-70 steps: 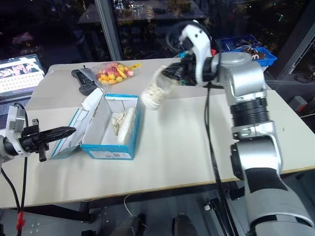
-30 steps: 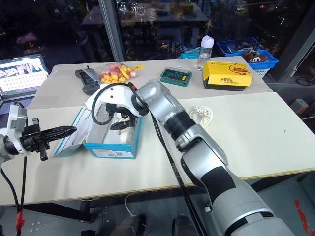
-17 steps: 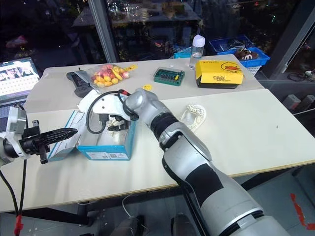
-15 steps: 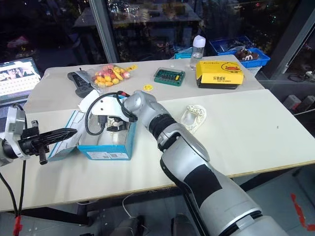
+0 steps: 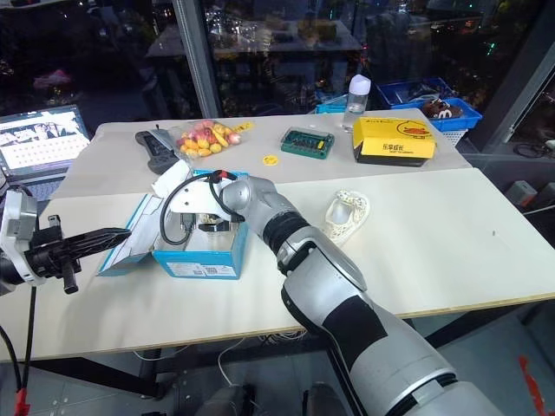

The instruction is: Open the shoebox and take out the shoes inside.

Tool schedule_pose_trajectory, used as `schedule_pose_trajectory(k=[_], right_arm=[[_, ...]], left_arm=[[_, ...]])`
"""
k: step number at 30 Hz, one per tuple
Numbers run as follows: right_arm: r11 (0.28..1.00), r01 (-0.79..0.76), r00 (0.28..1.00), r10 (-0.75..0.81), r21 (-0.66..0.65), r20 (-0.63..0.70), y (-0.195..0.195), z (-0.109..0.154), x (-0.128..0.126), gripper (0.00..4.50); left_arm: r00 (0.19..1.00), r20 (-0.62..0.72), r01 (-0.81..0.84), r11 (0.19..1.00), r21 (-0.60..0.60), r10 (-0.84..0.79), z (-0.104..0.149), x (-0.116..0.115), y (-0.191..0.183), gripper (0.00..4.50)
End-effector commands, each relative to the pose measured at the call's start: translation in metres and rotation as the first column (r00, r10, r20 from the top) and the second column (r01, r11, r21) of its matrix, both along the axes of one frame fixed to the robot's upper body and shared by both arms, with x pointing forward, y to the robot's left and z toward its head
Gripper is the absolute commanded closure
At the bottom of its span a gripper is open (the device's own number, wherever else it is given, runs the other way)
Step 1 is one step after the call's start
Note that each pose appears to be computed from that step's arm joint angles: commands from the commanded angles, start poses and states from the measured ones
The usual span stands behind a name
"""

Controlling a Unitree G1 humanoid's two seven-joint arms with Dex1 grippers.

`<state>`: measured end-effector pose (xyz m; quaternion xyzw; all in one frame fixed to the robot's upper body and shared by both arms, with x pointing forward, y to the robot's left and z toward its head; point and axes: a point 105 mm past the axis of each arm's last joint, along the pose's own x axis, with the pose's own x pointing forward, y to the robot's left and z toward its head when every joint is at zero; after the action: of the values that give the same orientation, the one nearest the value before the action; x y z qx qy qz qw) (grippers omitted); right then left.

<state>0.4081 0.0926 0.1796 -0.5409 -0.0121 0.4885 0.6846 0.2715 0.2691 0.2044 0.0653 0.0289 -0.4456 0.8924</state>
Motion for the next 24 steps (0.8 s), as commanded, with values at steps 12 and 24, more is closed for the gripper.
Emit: schedule_pose_trajectory(k=[12, 24], right_arm=[[0.985, 0.085, 0.994, -0.094, -0.15, -0.052, -0.061, 0.001, 0.022, 0.02], [0.995, 0.042, 0.997, -0.035, 0.095, -0.072, -0.034, 0.066, 0.014, 0.02]], left_arm=[[0.999, 0.05, -0.001, 1.0, 0.008, 0.0, 0.014, -0.002, 0.001, 4.5], [0.999, 0.049, 0.001, 1.0, 0.006, -0.002, 0.013, 0.0, -0.001, 4.5]])
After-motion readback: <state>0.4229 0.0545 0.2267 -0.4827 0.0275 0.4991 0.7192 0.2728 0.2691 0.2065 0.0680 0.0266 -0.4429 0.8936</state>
